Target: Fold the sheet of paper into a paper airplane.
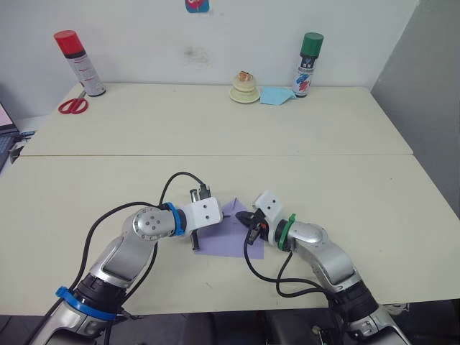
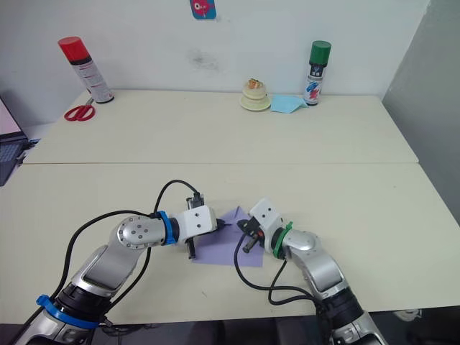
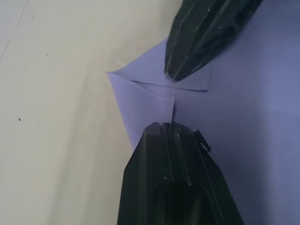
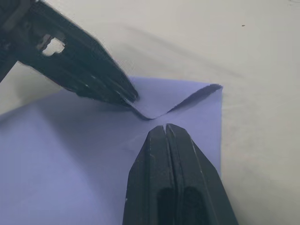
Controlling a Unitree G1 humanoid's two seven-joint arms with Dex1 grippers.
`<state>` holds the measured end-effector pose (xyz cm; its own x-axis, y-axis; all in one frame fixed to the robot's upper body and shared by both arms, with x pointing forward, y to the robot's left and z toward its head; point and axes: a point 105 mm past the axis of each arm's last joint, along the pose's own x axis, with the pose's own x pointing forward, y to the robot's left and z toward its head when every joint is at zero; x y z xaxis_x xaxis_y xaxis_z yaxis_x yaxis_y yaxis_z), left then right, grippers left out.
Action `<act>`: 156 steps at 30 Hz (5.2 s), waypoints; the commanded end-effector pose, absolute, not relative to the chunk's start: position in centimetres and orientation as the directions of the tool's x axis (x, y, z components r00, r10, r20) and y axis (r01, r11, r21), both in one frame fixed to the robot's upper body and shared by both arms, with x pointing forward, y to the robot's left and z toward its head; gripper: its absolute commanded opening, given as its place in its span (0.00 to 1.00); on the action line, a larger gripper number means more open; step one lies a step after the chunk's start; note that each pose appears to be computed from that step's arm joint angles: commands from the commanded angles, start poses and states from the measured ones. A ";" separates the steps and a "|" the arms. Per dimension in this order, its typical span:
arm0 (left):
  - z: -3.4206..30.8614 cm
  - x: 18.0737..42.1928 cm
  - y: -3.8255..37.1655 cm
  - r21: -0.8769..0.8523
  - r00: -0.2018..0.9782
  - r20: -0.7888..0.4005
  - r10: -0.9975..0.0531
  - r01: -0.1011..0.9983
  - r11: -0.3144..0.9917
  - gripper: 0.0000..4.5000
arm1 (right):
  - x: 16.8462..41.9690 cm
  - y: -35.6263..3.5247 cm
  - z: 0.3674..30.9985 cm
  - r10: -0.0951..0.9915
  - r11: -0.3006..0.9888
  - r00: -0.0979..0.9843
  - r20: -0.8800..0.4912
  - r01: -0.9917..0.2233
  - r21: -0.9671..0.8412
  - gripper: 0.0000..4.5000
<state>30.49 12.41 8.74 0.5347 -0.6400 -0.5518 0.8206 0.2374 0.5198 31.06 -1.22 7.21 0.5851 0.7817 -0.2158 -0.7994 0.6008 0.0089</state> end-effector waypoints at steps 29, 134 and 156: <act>7.8 29.5 12.6 0.504 0.524 -0.592 -0.613 0.834 0.226 0.00 | 33.1 0.0 5.6 0.710 0.634 0.632 -0.312 -0.766 -0.109 0.00; 6.5 31.7 12.9 0.234 0.381 -0.523 -0.763 0.925 0.301 0.01 | 32.8 2.2 6.9 0.755 0.630 0.617 -0.223 -0.776 -0.015 0.00; 6.1 31.9 13.2 0.259 0.392 -0.547 -0.740 0.919 0.296 0.01 | 34.9 0.5 9.0 0.683 0.725 0.723 -0.100 -0.689 -0.029 0.00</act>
